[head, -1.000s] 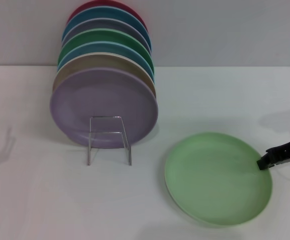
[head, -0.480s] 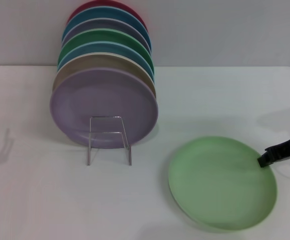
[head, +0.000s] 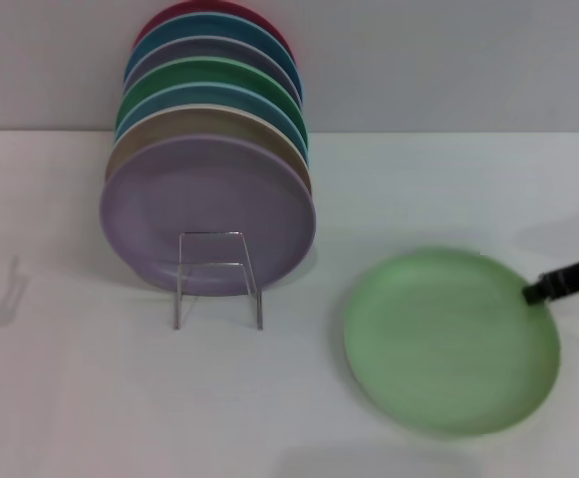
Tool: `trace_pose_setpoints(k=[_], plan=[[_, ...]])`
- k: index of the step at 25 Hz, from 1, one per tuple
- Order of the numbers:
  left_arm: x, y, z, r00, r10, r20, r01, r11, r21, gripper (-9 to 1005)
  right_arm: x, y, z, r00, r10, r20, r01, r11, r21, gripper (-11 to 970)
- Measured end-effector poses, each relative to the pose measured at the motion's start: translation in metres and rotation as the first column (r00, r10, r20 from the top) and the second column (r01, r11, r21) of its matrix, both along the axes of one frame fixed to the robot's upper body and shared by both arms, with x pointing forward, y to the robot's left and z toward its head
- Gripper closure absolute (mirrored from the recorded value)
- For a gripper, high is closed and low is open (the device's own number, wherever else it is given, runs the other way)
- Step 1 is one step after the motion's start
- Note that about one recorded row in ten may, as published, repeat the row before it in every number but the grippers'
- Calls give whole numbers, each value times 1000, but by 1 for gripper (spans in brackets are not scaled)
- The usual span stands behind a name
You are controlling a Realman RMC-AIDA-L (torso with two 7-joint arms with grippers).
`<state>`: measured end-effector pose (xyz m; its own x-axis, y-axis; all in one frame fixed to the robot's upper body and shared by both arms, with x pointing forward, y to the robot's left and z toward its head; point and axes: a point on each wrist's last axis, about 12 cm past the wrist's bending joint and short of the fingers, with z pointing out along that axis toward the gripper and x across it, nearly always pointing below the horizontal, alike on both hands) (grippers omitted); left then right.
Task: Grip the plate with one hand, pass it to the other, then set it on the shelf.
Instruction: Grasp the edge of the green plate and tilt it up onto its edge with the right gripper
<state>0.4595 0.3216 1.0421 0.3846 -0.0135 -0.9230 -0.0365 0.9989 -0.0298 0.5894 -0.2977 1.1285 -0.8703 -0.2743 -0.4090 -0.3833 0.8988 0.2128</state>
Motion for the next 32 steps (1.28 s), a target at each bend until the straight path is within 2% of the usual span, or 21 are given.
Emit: trace_pose_setpoints(k=[1,2,4,5,8,15,24,32], plan=[[0,0,0,1000,0,0,0,1000,0,149,-1,-4,8,997,-1,71,1,1000,-9,942],[0,0,0,1000,-1,0,1,1000,0,149,-1,-4,8,997,-1,71,1,1000,-9,942],[0,0,0,1000,-1,1,1,1000,0,149,-4,-10,20,984,4,176,-2,1000,-13,942],[0,0,0,1000,-1,1,1,1000,0,149,-4,-10,20,984,4,176,-2,1000,-13,942],[0,0,0,1000,0,1,0,1000,0,149,-8,-15,26,963,11,268,-8,1000,-13,942],[0,0,0,1000,1,1,-1,1000,0,149,-11,-23,24,933,-12,359,7,1000,17,942],[1,0,1,1000,0,3,0,1000,1,150,-15,-27,33,859,-36,511,2,998,67,942],[1,-2,0,1000,-15,2,15,1000,-2,149,-20,-26,32,775,-18,632,38,999,-18,943]])
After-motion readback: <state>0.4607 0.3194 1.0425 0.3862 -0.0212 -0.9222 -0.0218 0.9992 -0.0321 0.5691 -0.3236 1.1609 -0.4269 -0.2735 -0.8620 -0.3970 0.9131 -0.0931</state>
